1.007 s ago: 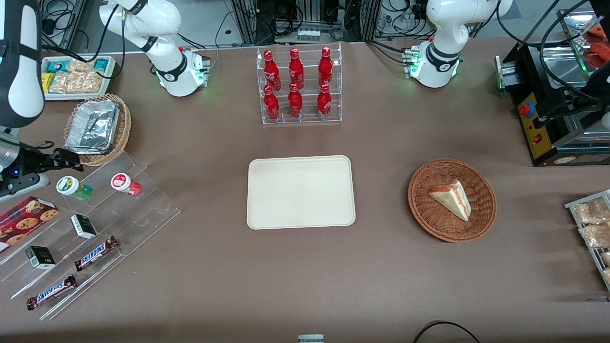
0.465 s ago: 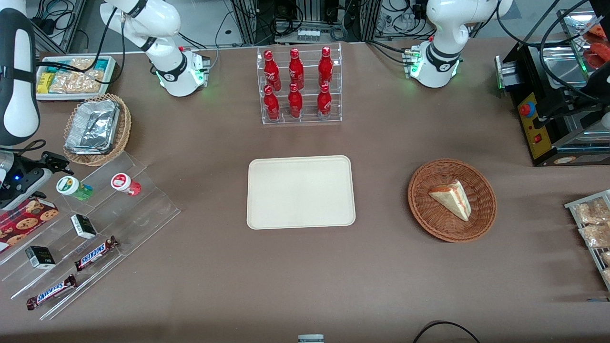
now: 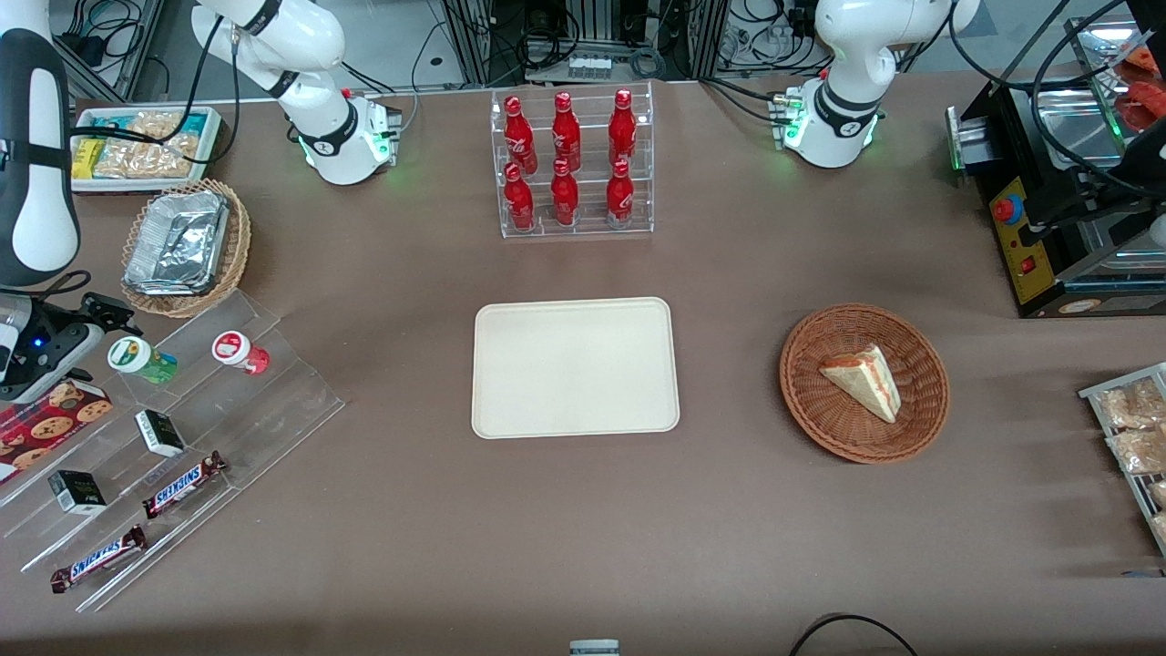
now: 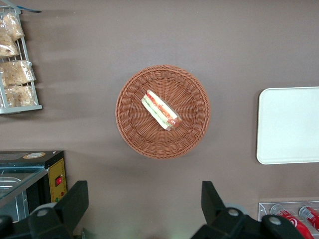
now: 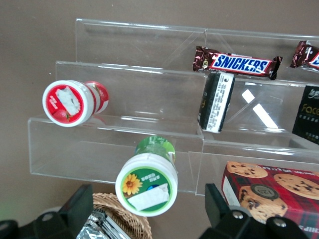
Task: Place green gum on tray
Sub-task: 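Close the right gripper around the green-lidded gum jar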
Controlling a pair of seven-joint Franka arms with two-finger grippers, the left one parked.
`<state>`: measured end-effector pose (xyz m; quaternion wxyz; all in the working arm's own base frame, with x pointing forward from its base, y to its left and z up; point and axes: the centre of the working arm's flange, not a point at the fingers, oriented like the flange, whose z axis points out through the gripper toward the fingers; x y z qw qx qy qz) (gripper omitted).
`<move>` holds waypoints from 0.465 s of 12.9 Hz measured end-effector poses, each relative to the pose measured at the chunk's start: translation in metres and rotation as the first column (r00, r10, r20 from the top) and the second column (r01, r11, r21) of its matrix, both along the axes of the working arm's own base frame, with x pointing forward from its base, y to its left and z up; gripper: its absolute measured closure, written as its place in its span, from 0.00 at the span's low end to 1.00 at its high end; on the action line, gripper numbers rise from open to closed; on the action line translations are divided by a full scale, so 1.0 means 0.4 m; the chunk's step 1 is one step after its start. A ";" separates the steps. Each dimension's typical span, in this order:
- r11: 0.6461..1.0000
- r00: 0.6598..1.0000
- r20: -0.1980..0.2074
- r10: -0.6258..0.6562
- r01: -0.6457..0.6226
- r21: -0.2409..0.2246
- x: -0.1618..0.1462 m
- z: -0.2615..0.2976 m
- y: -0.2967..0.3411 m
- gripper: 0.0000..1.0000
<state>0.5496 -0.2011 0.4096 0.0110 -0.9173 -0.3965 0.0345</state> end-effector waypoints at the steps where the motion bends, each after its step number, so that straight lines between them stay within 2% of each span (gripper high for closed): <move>1: 1.000 1.000 0.003 -0.001 0.001 -0.001 -0.003 -0.010 -0.001 0.00; 6: 1.000 1.000 0.023 -0.006 0.006 -0.003 -0.014 -0.050 -0.003 0.00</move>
